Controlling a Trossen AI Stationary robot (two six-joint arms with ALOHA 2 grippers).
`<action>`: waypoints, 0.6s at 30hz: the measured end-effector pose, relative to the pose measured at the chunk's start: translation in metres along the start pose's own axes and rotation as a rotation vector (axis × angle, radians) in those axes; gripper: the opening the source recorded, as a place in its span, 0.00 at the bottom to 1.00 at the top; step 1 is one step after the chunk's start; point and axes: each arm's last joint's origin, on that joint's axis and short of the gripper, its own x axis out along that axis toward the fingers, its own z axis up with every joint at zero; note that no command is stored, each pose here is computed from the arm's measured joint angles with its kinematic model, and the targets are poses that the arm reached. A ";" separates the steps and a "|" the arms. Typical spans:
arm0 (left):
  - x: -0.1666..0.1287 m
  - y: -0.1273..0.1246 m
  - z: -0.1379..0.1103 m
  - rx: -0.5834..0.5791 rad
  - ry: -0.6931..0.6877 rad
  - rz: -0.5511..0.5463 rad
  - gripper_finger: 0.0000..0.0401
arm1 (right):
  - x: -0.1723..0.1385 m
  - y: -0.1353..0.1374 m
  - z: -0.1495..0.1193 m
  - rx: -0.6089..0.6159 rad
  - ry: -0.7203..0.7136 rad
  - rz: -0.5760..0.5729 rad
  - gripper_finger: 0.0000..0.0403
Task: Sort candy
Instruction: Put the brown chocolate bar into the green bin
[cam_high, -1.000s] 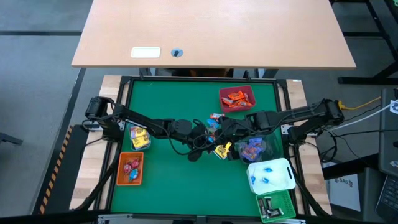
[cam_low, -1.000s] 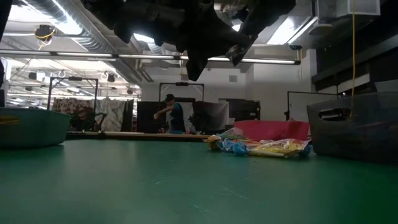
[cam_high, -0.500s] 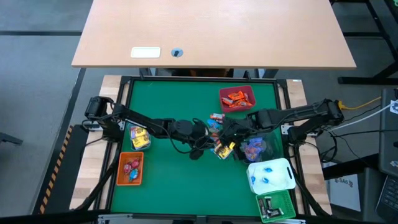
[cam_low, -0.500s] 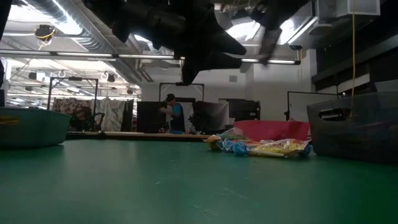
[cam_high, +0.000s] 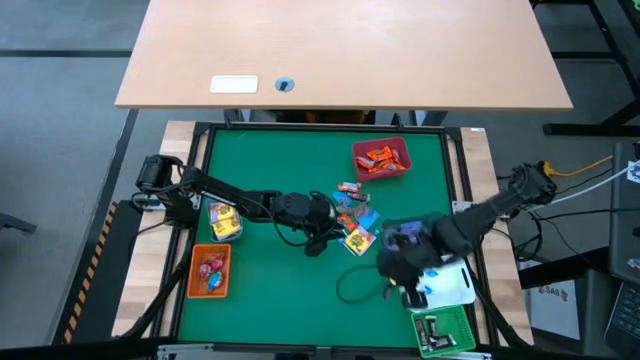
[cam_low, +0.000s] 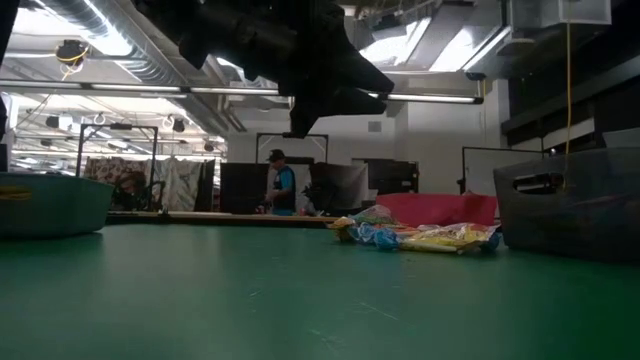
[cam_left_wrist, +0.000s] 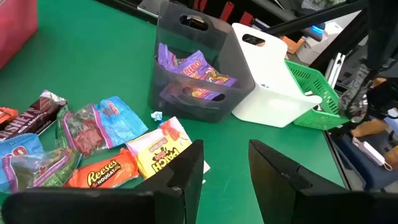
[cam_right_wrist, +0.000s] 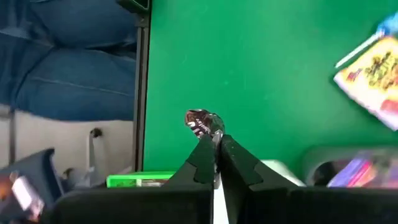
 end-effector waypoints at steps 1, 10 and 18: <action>0.000 0.000 0.000 0.000 0.000 0.000 0.29 | 0.001 0.007 -0.005 0.024 -0.004 -0.019 0.01; 0.000 0.000 0.000 0.000 0.002 -0.001 0.29 | 0.022 0.059 -0.064 0.345 0.046 -0.076 0.01; 0.000 0.000 -0.001 0.000 0.003 -0.001 0.29 | 0.040 0.075 -0.111 0.588 0.182 -0.122 0.02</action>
